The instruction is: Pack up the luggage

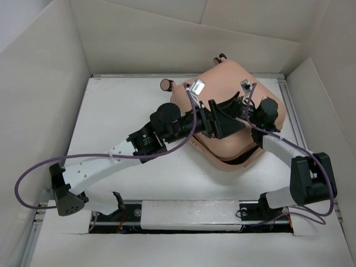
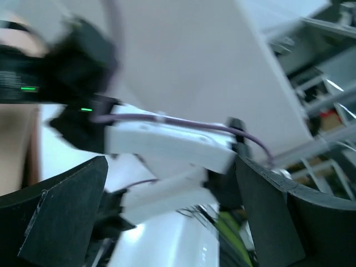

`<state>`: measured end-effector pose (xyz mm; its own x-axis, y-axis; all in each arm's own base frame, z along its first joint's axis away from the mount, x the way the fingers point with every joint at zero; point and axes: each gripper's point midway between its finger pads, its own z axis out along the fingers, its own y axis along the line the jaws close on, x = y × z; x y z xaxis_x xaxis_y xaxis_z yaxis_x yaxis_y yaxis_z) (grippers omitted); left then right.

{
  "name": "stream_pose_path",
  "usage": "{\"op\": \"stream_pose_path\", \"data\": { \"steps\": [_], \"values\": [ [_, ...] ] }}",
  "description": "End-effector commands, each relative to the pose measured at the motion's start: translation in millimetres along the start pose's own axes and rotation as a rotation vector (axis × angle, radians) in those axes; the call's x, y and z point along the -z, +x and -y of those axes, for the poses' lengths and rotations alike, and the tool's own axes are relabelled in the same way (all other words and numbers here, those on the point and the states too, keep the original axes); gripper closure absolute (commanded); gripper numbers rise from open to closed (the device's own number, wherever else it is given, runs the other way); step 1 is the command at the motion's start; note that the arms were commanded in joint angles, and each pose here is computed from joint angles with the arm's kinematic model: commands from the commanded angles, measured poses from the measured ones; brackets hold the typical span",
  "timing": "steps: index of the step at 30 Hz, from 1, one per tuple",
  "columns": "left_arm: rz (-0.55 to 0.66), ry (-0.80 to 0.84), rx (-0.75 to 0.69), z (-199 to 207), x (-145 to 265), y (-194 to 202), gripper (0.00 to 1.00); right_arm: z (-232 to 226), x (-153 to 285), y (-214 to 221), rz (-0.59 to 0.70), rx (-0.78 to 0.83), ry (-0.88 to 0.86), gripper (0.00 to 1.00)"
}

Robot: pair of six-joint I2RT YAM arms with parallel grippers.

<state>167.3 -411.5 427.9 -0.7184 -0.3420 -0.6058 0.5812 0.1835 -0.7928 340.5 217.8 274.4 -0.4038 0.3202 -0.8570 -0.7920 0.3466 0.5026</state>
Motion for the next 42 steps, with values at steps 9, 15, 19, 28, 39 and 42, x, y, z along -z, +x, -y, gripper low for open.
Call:
{"op": "stream_pose_path", "data": {
  "steps": [9,15,19,28,39,42],
  "values": [
    [0.234,-0.089,-0.041,10,88,-21,0.04,29,33,50,-0.209,-0.209,0.171,0.12],
    [0.408,-0.637,-0.117,-143,147,-34,0.01,23,57,-20,-0.039,-0.099,0.345,0.22],
    [0.399,-0.752,-0.138,-191,136,-49,0.01,15,83,-54,0.041,-0.052,0.481,0.19],
    [0.413,-0.619,0.009,-266,104,-163,0.01,-23,124,-67,0.077,0.099,0.64,0.0],
    [0.317,-0.406,0.123,-312,37,-185,0.01,-32,143,-5,0.021,0.103,0.613,0.0],
    [0.296,-0.402,0.157,-327,22,-189,0.01,-29,147,1,0.021,0.11,0.628,0.0]
  ]
}}
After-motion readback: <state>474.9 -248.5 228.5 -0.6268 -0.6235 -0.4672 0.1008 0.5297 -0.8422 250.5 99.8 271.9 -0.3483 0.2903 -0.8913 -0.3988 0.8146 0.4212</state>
